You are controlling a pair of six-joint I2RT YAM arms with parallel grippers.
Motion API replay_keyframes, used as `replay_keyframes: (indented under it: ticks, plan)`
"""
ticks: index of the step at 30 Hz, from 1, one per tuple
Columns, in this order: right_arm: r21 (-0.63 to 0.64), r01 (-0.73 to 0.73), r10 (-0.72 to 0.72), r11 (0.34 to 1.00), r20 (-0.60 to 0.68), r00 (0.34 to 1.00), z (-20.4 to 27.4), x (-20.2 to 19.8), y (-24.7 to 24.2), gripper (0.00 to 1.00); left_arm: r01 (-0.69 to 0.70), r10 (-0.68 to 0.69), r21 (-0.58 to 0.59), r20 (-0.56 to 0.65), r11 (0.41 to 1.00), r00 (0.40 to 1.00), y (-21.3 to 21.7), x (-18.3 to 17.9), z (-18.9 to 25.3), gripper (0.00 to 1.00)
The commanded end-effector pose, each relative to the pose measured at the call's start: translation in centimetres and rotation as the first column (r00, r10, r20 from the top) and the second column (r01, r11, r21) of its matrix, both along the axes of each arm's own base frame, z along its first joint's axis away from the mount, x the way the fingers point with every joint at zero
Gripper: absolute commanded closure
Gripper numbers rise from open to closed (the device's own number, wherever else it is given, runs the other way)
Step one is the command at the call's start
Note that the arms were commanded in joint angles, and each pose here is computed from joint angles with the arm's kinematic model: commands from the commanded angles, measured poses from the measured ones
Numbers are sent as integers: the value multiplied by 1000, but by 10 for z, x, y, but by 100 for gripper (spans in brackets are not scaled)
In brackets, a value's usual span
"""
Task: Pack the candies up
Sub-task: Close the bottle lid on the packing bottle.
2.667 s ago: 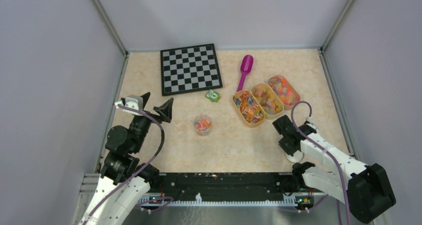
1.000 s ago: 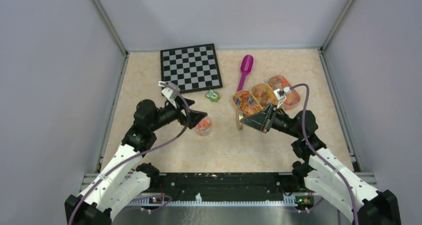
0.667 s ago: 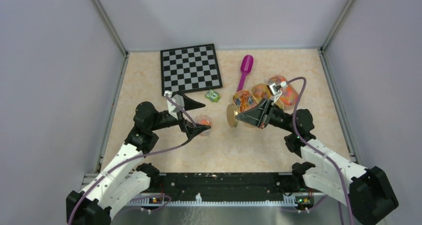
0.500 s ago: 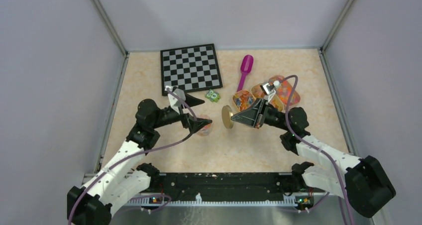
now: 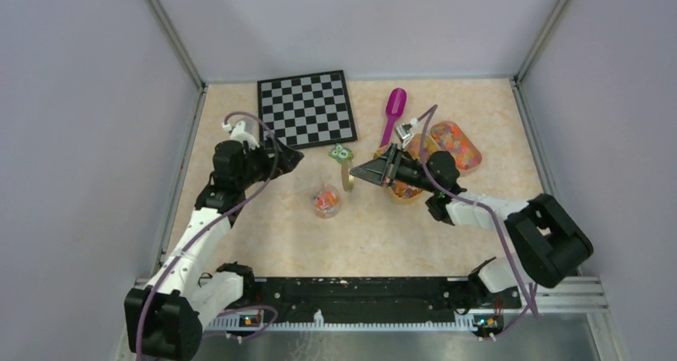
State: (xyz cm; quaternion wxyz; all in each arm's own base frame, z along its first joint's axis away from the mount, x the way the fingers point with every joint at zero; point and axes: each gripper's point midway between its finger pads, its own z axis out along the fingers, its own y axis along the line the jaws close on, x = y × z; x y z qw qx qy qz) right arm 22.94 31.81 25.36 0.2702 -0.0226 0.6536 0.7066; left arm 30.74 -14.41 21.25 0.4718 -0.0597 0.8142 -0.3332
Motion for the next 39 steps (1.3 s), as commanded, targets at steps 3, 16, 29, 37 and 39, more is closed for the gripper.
replay_keyframes:
  ticks: [3,16,29,37,39]
  plan:
    - [50,-7,7,999,-1,1000,-3,19,30,100,-190,157,-168,-188,967,969,38,-1,-49,1]
    - [17,-106,108,994,-124,986,-63,29,73,100,13,-53,-194,-202,981,978,14,-9,-83,10]
    - [-53,-97,84,994,-204,975,-108,30,71,100,234,-328,-350,-239,907,914,-19,-24,-97,24]
    - [-107,-67,42,992,-220,975,-124,37,56,99,242,-339,-355,-243,903,909,-20,-26,-99,25]
    - [-114,-60,33,992,-222,974,-125,39,53,98,242,-340,-356,-244,903,908,-19,-26,-99,25]
